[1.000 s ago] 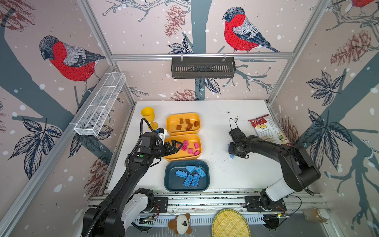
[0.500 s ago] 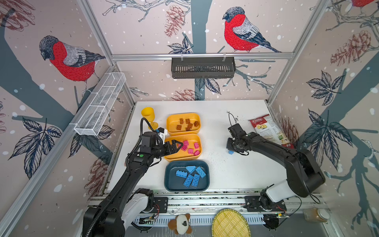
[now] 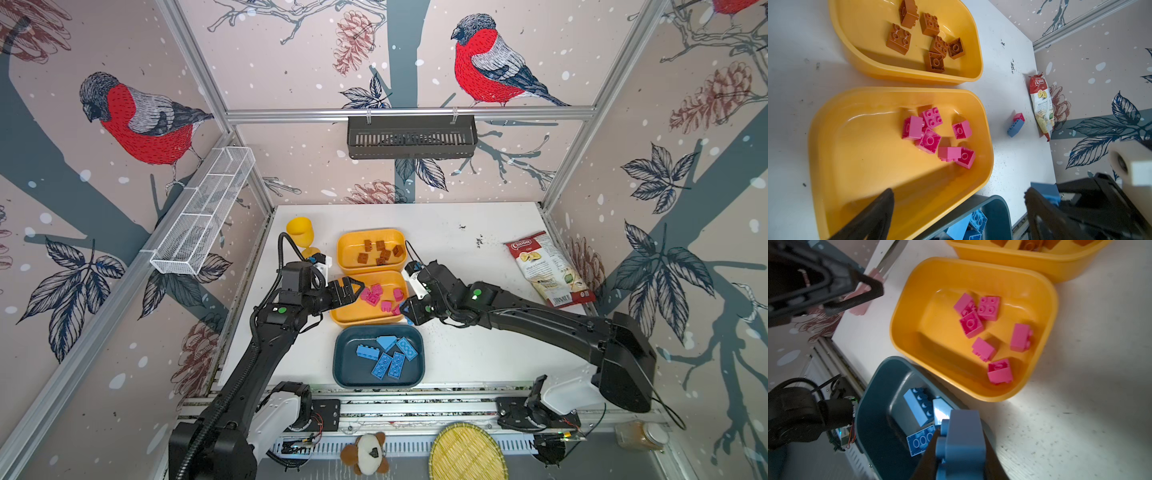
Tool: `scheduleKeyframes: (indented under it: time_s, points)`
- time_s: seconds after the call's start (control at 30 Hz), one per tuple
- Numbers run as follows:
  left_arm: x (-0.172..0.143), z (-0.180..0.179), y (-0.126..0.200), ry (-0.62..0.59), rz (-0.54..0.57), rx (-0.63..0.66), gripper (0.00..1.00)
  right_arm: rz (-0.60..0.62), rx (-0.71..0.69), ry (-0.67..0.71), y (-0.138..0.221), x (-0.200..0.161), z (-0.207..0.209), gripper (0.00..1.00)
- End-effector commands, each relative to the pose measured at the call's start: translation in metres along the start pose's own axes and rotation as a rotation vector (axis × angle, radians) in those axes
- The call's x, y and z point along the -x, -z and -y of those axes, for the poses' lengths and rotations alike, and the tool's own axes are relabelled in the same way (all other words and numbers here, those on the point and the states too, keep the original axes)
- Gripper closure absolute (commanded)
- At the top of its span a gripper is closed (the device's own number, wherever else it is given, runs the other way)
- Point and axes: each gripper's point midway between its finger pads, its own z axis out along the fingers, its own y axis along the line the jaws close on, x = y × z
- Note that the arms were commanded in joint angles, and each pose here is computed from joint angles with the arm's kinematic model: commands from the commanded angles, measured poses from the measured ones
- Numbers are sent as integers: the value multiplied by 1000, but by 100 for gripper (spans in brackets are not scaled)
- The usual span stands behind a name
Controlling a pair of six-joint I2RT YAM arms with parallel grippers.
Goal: Sort the legos into containers by color
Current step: Place the lego in the container.
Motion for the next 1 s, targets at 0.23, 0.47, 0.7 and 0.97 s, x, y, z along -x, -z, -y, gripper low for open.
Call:
scheduleKeyframes:
  time_s: [0.23, 0.47, 0.7, 0.97]
  points:
    - [-1, -9, -2, 54, -3, 37, 3, -68, 413, 178, -34, -42, -108, 87]
    - [-6, -10, -4, 68, -13, 26, 3, -142, 465, 220, -62, -65, -126, 83]
    - [-10, -9, -2, 67, -11, 17, 3, -161, 468, 233, -74, -65, -130, 68]
    - [-11, -7, -1, 64, -17, 2, 3, -76, 466, 148, -49, -34, -109, 45]
